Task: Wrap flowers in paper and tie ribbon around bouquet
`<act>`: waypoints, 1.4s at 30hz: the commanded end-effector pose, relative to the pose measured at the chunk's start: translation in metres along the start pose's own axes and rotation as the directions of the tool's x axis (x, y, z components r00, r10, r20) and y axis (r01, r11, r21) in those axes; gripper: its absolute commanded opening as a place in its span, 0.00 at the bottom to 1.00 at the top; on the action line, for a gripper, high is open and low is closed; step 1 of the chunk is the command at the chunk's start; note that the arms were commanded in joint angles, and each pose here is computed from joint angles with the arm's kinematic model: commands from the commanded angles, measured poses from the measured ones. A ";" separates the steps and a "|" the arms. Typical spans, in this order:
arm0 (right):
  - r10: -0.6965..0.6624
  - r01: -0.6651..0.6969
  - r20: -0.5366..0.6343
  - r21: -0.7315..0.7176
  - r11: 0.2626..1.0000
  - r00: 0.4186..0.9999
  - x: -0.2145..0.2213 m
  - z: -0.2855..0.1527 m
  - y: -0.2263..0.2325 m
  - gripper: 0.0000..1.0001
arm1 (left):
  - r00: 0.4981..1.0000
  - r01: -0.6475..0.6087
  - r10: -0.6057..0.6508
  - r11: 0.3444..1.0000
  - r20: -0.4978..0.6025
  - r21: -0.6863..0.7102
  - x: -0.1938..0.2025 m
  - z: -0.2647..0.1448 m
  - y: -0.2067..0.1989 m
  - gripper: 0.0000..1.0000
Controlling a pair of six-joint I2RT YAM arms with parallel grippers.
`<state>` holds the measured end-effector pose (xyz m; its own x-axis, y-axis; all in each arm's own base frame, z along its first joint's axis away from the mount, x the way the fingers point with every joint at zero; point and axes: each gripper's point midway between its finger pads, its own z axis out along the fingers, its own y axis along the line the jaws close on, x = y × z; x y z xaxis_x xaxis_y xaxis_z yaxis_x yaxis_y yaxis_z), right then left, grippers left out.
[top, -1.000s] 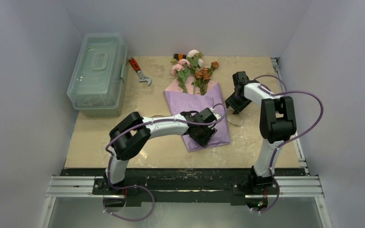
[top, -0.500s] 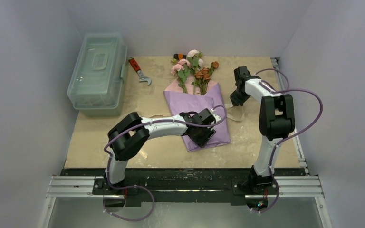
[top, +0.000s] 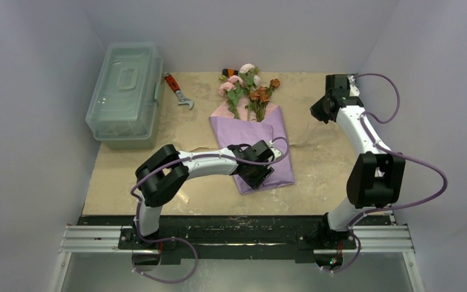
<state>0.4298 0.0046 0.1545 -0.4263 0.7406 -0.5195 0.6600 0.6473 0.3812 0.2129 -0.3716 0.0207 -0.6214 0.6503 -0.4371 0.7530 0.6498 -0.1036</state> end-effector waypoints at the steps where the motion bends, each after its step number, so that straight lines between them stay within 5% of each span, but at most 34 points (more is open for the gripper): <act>1: 0.003 0.003 0.039 -0.140 0.990 0.999 -0.015 -0.024 0.023 0.00 | 0.993 -0.051 0.046 0.998 -0.108 -0.041 0.036 -0.006 0.014 0.43; 23: 0.269 -0.146 0.322 -0.360 0.921 0.908 -0.149 -0.137 0.015 0.00 | 0.982 -0.063 0.057 0.998 -0.181 -0.029 0.069 -0.008 0.014 0.40; 42: 0.366 -0.105 0.591 -0.429 0.897 0.719 -0.210 -0.265 -0.001 0.00 | 0.981 -0.068 0.063 0.997 -0.182 -0.023 0.067 -0.010 0.012 0.39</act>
<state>0.3666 -0.1006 0.4230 0.2165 0.7074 -0.6728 0.4321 0.5486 0.7158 0.2003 -0.3483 0.0183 -0.5875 0.6971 -0.4111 0.7828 0.6183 -0.0701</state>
